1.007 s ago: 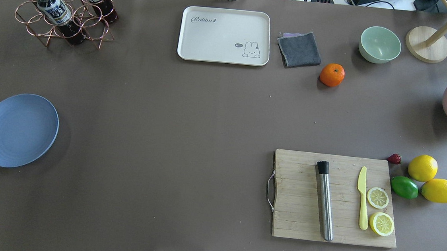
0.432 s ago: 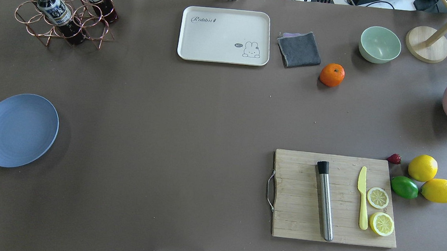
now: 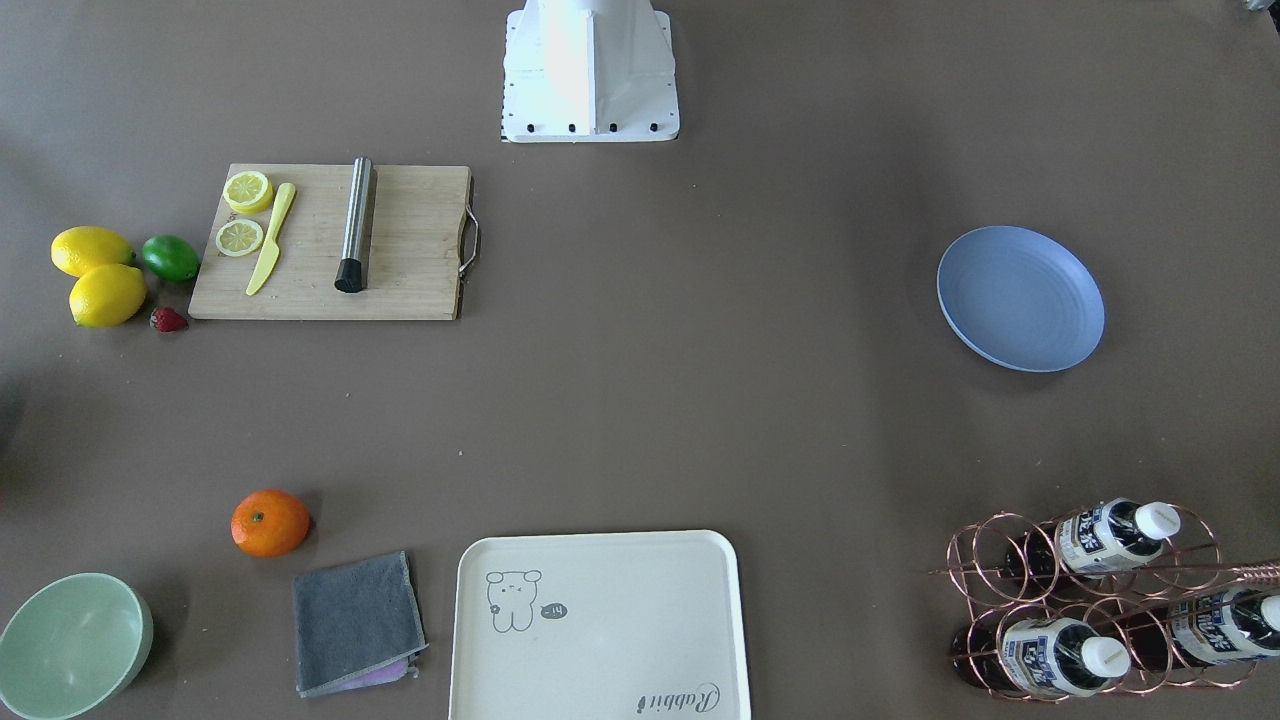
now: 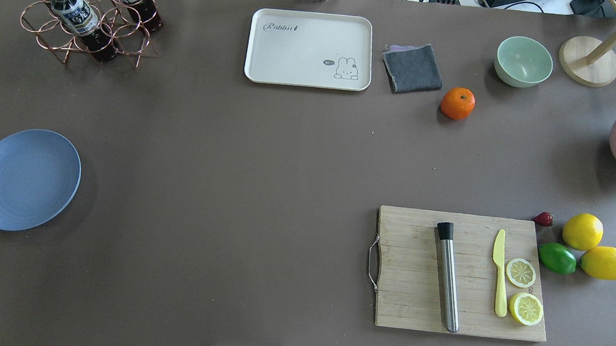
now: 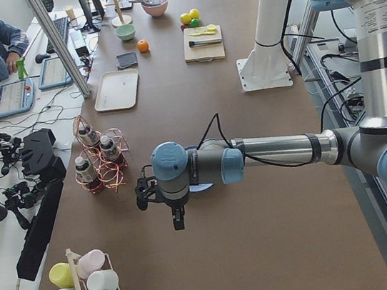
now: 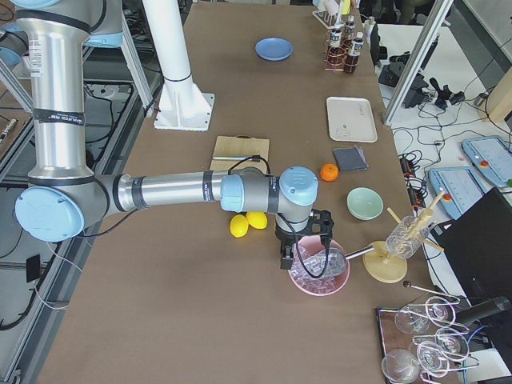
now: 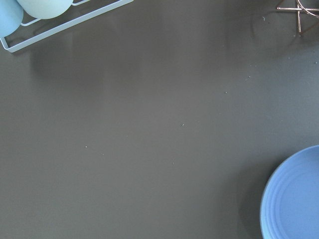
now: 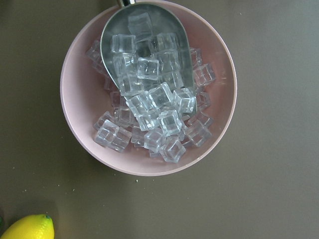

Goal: Pick orange to plate

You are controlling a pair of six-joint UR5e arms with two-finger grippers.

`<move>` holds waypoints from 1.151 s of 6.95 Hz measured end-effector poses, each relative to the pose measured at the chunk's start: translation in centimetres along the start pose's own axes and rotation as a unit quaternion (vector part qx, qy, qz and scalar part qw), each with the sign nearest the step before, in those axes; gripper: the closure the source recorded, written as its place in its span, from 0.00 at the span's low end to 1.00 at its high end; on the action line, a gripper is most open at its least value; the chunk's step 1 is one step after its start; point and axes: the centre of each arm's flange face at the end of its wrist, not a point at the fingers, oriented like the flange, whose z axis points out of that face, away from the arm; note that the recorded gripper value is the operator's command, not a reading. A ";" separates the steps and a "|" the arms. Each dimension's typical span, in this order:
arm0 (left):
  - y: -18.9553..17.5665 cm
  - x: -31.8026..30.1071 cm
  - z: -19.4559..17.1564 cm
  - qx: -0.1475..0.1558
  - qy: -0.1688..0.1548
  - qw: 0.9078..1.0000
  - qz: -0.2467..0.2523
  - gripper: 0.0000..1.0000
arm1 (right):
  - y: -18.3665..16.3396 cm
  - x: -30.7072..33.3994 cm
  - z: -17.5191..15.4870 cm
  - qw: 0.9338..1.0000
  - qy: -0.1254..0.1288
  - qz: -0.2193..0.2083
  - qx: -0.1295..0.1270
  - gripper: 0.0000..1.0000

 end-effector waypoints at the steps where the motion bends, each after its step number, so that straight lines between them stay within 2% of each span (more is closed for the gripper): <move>1: -0.4 0.4 -0.3 0.008 0.001 1.000 0.008 0.02 | 0.0 -0.1 -0.1 1.000 0.000 -0.001 0.001 0.00; 3: -1.9 1.5 -1.1 0.032 0.002 0.999 0.034 0.02 | -0.1 -0.3 -0.4 1.000 0.000 -0.003 0.004 0.00; 5: -5.3 3.2 -2.4 0.061 0.008 0.996 0.068 0.02 | -0.2 -0.9 -1.0 1.000 -0.001 -0.008 0.010 0.00; 6: -5.8 4.1 -2.7 0.070 0.017 0.994 0.083 0.02 | -0.4 -1.5 -1.5 1.000 -0.001 -0.016 0.017 0.00; 8: -6.4 7.8 -1.4 0.085 0.050 0.985 0.141 0.03 | -0.9 -3.8 -2.6 0.997 -0.011 -0.057 0.050 0.00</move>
